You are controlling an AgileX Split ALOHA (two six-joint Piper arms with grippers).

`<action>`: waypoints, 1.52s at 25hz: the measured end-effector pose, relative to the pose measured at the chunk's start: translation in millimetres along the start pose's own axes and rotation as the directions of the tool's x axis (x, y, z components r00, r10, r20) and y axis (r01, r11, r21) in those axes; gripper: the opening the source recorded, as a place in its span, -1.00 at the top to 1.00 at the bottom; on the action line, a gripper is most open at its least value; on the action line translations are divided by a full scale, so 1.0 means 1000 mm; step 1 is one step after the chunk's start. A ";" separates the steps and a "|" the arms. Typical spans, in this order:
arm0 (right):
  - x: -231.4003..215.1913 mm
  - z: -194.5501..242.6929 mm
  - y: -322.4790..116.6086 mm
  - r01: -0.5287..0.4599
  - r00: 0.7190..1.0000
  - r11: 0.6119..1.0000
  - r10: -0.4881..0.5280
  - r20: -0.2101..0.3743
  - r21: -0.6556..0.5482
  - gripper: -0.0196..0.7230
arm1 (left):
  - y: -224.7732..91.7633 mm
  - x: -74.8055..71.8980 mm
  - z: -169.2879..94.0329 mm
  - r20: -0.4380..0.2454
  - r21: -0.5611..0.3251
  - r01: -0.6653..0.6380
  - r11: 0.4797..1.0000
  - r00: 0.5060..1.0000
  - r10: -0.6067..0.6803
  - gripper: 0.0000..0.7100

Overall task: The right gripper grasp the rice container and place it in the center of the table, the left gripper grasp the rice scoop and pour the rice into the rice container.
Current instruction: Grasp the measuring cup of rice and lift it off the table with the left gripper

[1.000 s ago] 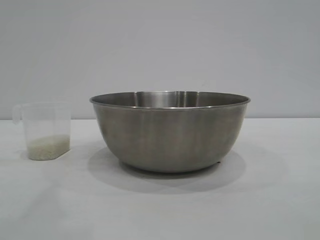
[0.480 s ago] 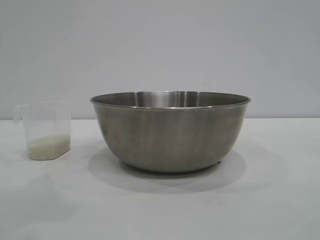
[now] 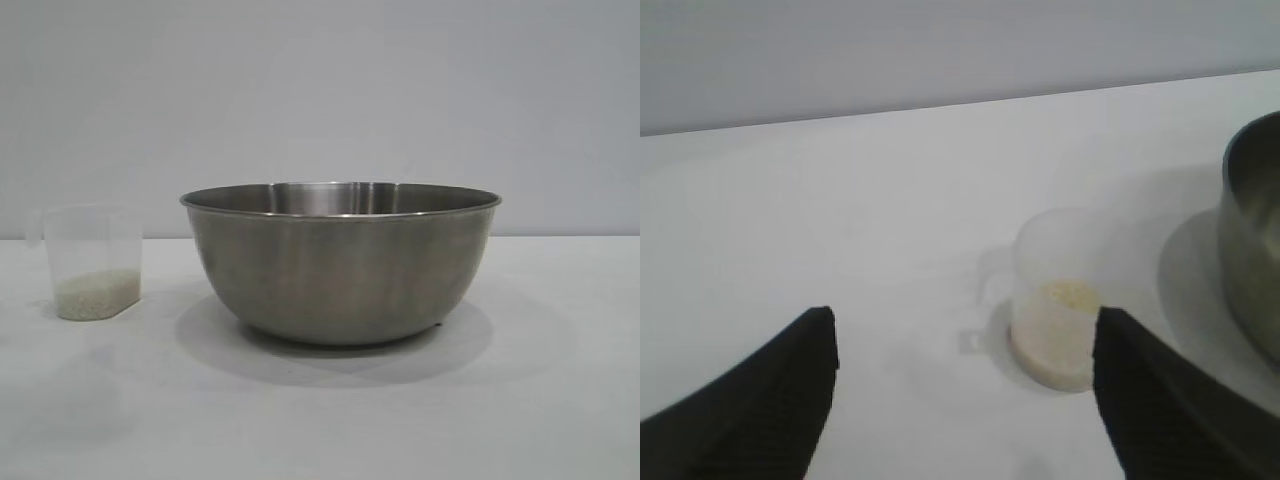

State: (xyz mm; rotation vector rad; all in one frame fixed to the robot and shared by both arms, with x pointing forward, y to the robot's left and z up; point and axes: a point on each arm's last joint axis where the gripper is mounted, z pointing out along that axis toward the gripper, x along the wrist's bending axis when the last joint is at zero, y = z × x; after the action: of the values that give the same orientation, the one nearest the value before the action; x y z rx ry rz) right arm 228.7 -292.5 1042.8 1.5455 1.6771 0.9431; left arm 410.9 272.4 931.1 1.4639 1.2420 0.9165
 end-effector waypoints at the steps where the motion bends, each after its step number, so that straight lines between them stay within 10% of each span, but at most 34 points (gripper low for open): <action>1: 0.000 0.000 0.000 0.000 1.000 1.000 0.000 0.000 0.000 -0.40 | -0.002 0.000 -0.002 0.004 -0.025 0.004 1.000 1.000 -0.004 -0.33; 12: 0.000 0.000 0.000 0.000 1.000 1.000 0.000 0.000 0.000 -0.40 | -0.038 0.001 0.009 0.001 0.150 0.024 0.988 1.000 -0.025 -0.33; 17: 0.000 0.000 0.000 0.000 1.000 1.000 0.000 0.000 0.000 -0.40 | -0.038 0.002 0.020 0.001 0.152 0.025 0.988 1.000 -0.025 0.09; 38: 0.000 0.000 0.000 0.000 1.000 1.000 0.000 0.000 -0.001 -0.40 | -0.041 0.004 0.074 0.029 0.145 0.014 0.989 0.999 -0.018 0.15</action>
State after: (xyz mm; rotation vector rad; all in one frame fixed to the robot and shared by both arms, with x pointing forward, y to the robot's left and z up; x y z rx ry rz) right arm 228.7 -292.6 1042.9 1.5451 1.6765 0.9435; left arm 471.3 261.7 872.8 1.5736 1.3193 0.8043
